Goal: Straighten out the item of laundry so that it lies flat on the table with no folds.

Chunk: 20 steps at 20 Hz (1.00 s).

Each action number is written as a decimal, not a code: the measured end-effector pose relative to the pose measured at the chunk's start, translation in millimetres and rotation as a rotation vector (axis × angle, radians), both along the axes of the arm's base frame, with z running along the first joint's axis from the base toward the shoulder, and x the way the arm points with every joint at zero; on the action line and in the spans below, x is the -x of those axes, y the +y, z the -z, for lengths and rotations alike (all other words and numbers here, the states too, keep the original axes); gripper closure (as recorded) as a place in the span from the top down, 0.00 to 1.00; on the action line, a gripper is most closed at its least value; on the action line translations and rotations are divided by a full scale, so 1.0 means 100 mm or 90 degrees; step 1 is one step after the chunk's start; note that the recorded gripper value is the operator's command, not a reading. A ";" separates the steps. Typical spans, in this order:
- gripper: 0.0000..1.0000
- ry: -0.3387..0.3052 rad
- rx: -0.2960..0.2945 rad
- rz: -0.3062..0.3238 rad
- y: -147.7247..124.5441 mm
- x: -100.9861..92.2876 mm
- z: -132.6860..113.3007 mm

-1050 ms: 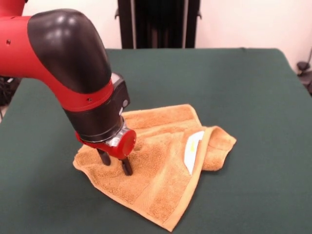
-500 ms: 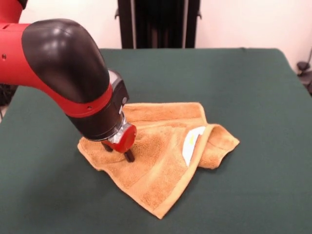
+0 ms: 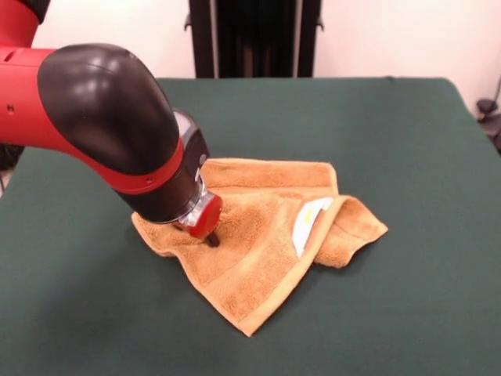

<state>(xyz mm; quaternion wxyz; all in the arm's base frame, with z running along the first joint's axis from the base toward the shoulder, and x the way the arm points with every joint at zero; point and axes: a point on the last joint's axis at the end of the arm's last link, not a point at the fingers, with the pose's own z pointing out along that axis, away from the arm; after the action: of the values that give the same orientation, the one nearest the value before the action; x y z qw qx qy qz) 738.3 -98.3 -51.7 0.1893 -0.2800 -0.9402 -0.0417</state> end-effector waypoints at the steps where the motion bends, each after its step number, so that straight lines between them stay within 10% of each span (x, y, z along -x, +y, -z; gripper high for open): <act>1: 1.00 0.006 0.000 -0.001 0.00 0.02 0.00; 11: 1.00 0.057 0.006 -0.009 -0.04 0.22 0.02; 20: 1.00 0.137 0.012 -0.041 0.02 0.83 -0.07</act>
<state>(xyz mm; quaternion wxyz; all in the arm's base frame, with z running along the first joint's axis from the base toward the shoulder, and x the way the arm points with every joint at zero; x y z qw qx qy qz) 655.7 -95.9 -44.8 0.2878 -0.2539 -0.9234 0.0033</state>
